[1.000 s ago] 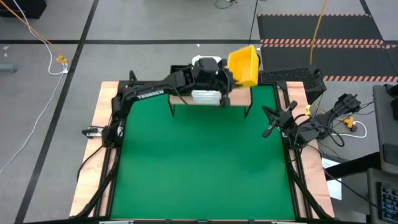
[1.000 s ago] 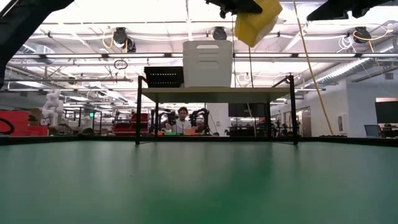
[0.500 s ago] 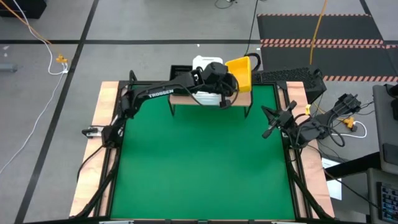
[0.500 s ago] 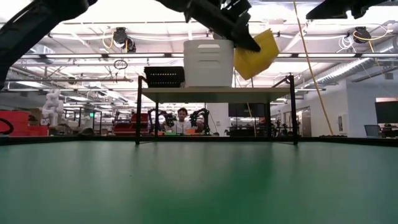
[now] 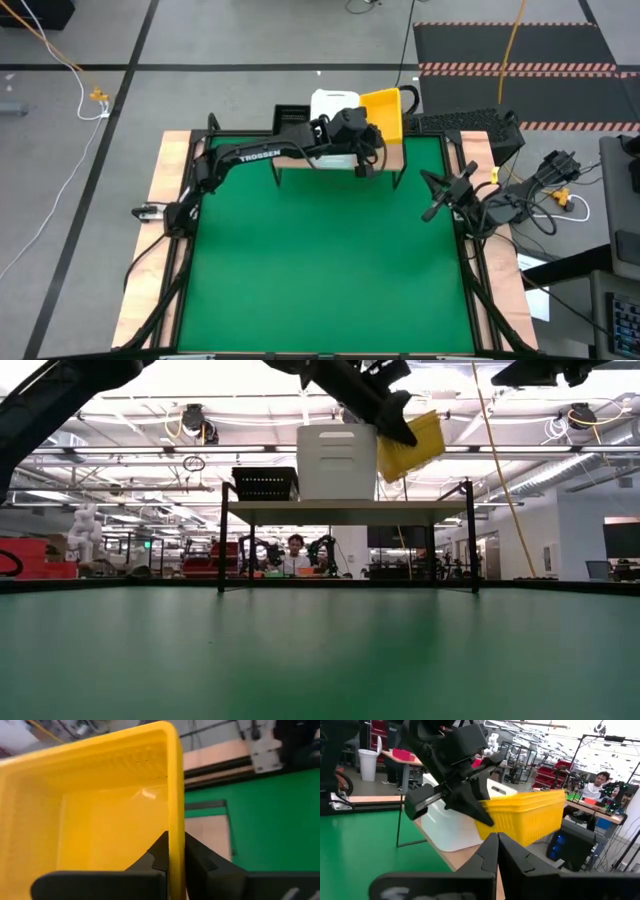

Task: Stack baskets on shelf by color
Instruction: Put the stacked yellow bins on the shelf

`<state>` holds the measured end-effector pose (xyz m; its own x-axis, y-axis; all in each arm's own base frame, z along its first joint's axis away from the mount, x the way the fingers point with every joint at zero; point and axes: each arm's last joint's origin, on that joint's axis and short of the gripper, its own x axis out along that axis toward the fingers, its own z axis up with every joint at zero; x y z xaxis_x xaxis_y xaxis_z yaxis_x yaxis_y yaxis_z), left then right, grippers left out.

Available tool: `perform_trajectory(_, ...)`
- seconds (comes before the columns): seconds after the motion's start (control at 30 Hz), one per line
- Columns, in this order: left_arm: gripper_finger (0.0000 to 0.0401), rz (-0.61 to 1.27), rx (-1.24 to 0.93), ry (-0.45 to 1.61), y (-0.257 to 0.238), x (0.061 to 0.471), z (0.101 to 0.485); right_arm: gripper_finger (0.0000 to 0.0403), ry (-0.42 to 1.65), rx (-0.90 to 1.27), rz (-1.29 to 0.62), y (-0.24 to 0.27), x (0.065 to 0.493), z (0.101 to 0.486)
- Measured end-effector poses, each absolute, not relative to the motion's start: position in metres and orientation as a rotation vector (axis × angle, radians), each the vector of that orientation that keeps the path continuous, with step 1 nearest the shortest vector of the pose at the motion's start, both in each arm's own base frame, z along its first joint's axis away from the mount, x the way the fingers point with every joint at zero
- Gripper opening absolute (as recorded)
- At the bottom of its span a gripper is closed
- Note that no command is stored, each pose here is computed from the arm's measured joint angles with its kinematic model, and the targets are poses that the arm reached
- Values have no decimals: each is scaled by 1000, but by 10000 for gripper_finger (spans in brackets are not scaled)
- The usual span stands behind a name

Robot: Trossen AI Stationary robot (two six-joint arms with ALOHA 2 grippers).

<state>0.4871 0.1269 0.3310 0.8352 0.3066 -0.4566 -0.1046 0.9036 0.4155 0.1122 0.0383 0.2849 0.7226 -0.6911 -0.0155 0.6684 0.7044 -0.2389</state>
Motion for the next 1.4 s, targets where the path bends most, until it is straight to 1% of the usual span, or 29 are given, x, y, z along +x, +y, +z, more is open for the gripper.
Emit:
perform_trajectory(0.07,24,248,439,521,121,487,338,0,113,-232,-756,38,112,284)
perform_trajectory(0.17,12,230,506,455,109,487,352,0,118,-239,-756,38,112,283)
perform_trajectory(0.27,12,223,543,395,102,489,360,0,120,-242,-755,38,112,283)
perform_trajectory(0.43,32,113,511,289,97,496,358,0,118,-239,-755,38,112,283)
perform_trajectory(0.57,16,70,490,233,101,504,348,0,115,-232,-755,38,112,284)
perform_trajectory(0.67,11,76,471,275,110,510,331,0,113,-230,-755,38,112,284)
perform_trajectory(0.87,38,95,400,329,123,516,308,0,105,-222,-703,39,113,284)
perform_trajectory(0.93,35,97,390,369,127,517,299,0,104,-221,-704,39,113,285)
perform_trajectory(1.07,14,122,387,432,128,515,295,0,103,-220,-704,39,113,285)
perform_trajectory(1.17,11,125,387,473,128,511,295,0,104,-222,-703,39,113,285)
perform_trajectory(1.23,20,133,383,508,128,508,295,0,104,-222,-703,39,113,285)
perform_trajectory(1.4,59,149,381,557,128,503,296,0,104,-222,-703,39,113,285)
